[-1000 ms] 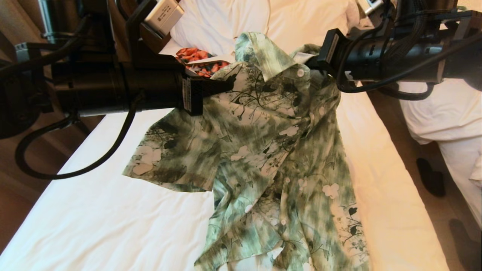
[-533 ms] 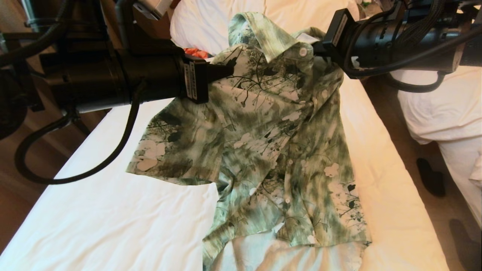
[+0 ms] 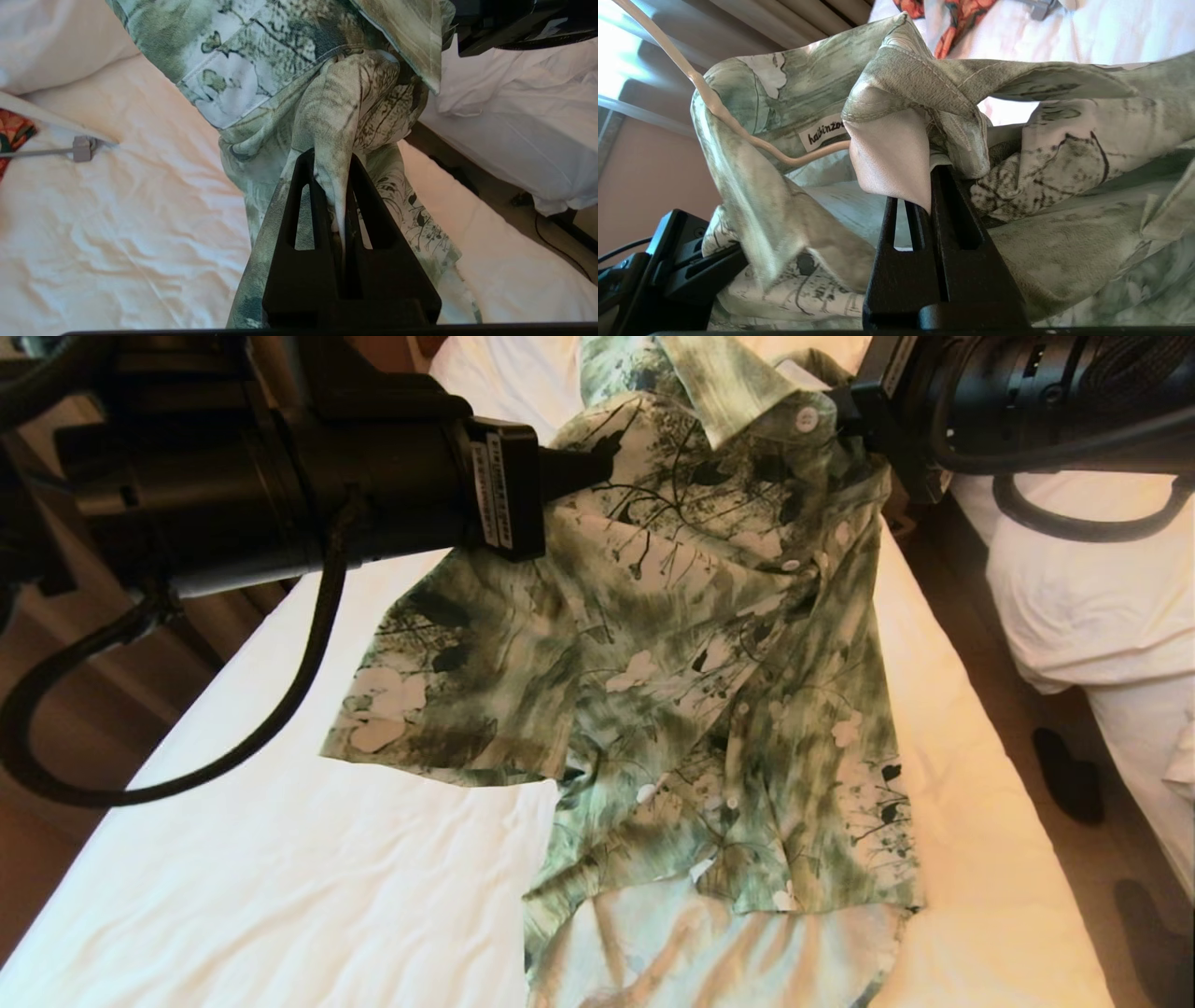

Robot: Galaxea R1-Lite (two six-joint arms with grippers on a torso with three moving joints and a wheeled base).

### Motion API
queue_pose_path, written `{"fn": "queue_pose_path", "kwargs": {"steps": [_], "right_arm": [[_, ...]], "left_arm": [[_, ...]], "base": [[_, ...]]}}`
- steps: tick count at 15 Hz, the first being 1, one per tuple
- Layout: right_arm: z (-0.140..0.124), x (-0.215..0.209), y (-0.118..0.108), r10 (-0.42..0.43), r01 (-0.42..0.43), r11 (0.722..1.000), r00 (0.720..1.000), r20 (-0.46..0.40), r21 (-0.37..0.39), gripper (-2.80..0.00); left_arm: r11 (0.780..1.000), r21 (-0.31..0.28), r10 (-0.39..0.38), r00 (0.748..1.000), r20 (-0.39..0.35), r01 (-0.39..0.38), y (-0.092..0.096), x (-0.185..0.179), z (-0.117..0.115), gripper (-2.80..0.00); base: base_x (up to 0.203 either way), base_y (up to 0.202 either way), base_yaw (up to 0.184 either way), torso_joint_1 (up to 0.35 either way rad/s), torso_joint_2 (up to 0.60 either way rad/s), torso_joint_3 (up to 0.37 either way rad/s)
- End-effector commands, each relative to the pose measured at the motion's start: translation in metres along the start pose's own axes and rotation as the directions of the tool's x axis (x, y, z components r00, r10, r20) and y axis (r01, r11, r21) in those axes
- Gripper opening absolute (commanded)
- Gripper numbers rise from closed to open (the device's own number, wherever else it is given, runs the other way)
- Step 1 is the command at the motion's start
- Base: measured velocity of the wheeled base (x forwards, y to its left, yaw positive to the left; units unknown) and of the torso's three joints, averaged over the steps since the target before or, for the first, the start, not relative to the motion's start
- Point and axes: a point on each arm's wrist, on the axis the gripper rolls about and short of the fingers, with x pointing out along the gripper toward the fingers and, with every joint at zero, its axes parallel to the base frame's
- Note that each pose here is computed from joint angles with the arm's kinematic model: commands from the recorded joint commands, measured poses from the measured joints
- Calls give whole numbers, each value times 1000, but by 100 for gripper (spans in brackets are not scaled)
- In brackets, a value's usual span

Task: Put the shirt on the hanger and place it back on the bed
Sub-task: Hook the other side of the shirt onto the hanger

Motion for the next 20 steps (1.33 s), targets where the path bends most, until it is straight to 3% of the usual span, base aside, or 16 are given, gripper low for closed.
{"fn": "queue_pose_path", "kwargs": {"steps": [1,5,8,10,11,13,16,18,20], "right_arm": [[6,-12,6,17,-17,1000,1000,21,0,-280],[14,-31,15,32,-32,999,999,39,-3,-280],[13,-34,16,36,-35,999,999,34,-3,-280],[13,-36,16,36,-35,999,999,35,-3,-280],[13,-35,16,37,-37,999,999,33,-3,0],[9,-32,19,47,-47,999,999,19,0,0],[6,-31,19,47,-47,999,999,10,1,0],[4,-30,17,42,-42,999,999,1,2,0],[4,-31,18,43,-43,999,999,2,1,0]], "left_arm": [[1000,2,-16,1000,19,16,-8,2,3,-280],[1000,6,11,998,66,-12,-14,2,15,-280],[1000,4,-9,997,81,8,-21,2,19,-280],[999,-30,-22,997,73,25,-24,5,16,-280],[998,-57,-26,997,72,30,-24,7,16,-280],[995,-90,-28,996,86,36,-24,17,12,-280],[996,-85,-16,982,191,33,-22,31,13,-280],[996,-86,-13,976,218,32,-22,35,13,-280],[993,-111,-5,962,275,37,-21,39,14,-280]], "base": [[0,0,0,0,0,0],[0,0,0,0,0,0],[0,0,0,0,0,0],[0,0,0,0,0,0],[0,0,0,0,0,0],[0,0,0,0,0,0],[0,0,0,0,0,0],[0,0,0,0,0,0],[0,0,0,0,0,0]]}}
